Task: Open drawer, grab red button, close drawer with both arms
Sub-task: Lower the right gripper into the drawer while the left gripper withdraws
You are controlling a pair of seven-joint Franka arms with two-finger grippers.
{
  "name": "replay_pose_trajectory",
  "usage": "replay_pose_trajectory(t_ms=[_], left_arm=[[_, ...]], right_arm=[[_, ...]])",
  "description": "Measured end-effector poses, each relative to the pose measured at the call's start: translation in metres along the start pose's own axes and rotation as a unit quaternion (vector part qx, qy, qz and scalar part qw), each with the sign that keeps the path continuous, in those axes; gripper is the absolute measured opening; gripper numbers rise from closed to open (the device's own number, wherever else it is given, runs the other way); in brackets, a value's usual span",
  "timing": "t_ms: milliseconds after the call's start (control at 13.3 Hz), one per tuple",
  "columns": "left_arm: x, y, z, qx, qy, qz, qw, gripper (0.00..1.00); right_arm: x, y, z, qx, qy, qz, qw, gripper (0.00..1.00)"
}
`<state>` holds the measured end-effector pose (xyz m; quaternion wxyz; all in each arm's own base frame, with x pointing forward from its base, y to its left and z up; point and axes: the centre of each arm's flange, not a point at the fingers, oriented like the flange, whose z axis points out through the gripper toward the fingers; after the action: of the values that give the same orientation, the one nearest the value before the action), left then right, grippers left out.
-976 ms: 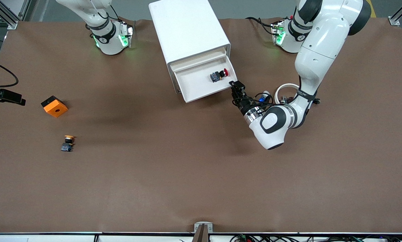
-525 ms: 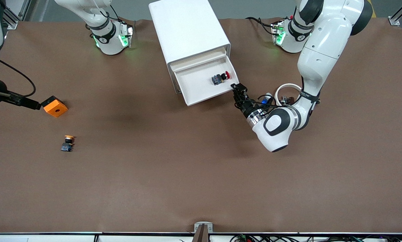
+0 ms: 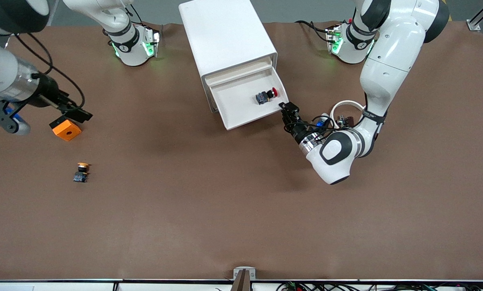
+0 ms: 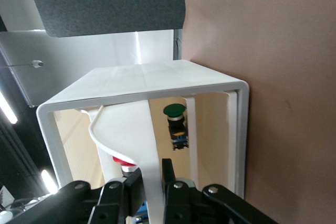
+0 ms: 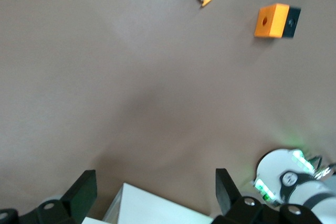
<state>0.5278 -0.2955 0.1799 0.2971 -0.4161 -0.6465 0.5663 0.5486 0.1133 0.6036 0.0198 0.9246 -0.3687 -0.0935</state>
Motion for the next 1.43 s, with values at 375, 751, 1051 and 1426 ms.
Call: replay_pose_trajectory(t_ms=[375,751,1051,1426], left_arm=[[0.007,0.002,-0.019,-0.011,-0.017,0.003,1.0,0.64],[0.004,-0.002,-0.024,-0.013,-0.023,0.009,1.0,1.0],[-0.001,-0.035,-0.037,-0.028,-0.011,0.048,0.998,1.0],[0.01,-0.074,-0.058,-0.101,0.067,0.128,0.984,1.0]], right_arm=[[-0.093,-0.054,0.008,-0.005,0.001,0.083,0.997,1.0],[-0.221,-0.103,0.02,0.013,0.02,0.133,0.991,1.0],[-0.299,-0.127,0.04,0.028,0.026,0.143,0.989,1.0],[-0.353,-0.167,0.102,0.021,0.032,0.171,0.984,1.0]])
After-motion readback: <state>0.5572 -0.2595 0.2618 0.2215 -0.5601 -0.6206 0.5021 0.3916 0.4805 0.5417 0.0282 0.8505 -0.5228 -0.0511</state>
